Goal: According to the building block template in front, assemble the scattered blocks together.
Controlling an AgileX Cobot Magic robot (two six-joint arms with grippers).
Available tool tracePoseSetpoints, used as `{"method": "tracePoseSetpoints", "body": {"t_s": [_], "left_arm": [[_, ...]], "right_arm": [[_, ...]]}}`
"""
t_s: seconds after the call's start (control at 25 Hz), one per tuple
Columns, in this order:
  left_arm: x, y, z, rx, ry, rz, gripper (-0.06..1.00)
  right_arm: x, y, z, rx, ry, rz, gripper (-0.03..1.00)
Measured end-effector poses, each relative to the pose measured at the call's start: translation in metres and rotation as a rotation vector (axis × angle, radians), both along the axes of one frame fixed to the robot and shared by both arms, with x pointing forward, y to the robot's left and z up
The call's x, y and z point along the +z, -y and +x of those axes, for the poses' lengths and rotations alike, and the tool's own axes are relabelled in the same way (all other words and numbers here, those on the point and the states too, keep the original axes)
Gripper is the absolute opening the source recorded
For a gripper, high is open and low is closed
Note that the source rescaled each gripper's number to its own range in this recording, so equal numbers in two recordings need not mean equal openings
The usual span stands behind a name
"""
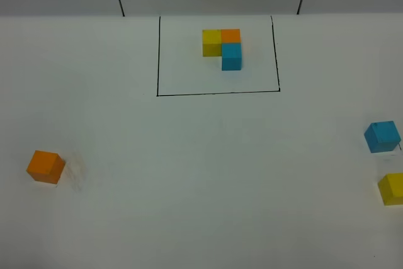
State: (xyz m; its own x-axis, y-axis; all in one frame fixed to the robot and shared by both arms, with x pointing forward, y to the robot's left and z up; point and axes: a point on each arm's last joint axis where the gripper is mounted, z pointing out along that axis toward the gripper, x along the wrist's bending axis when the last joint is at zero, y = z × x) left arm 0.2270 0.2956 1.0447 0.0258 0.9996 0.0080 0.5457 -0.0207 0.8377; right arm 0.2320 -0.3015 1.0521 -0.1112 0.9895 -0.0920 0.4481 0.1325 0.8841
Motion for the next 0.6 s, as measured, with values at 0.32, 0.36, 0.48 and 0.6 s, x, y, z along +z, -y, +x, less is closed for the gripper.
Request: {"method": "tracePoseSetpoints", "body": {"t_s": [0.32,0.36,0.48,0.6], "left_arm": [[0.0000,0.0000,0.0000,-0.002,0.000,0.002,0.68],[0.0000,0.0000,0.0000,-0.002,0.000,0.002,0.68],[0.0000,0.0000,0.0000,-0.002,0.000,0.002,0.68],[0.0000,0.0000,0.0000,-0.002,0.000,0.002,0.68]], "right_arm": [[0.0000,0.0000,0.0000,0.000,0.000,0.001,0.00],[0.0000,0.0000,0.0000,0.000,0.000,0.001,0.00],[0.0000,0.0000,0.0000,0.000,0.000,0.001,0.00],[0.0000,0.0000,0.0000,0.000,0.000,0.000,0.00]]}}
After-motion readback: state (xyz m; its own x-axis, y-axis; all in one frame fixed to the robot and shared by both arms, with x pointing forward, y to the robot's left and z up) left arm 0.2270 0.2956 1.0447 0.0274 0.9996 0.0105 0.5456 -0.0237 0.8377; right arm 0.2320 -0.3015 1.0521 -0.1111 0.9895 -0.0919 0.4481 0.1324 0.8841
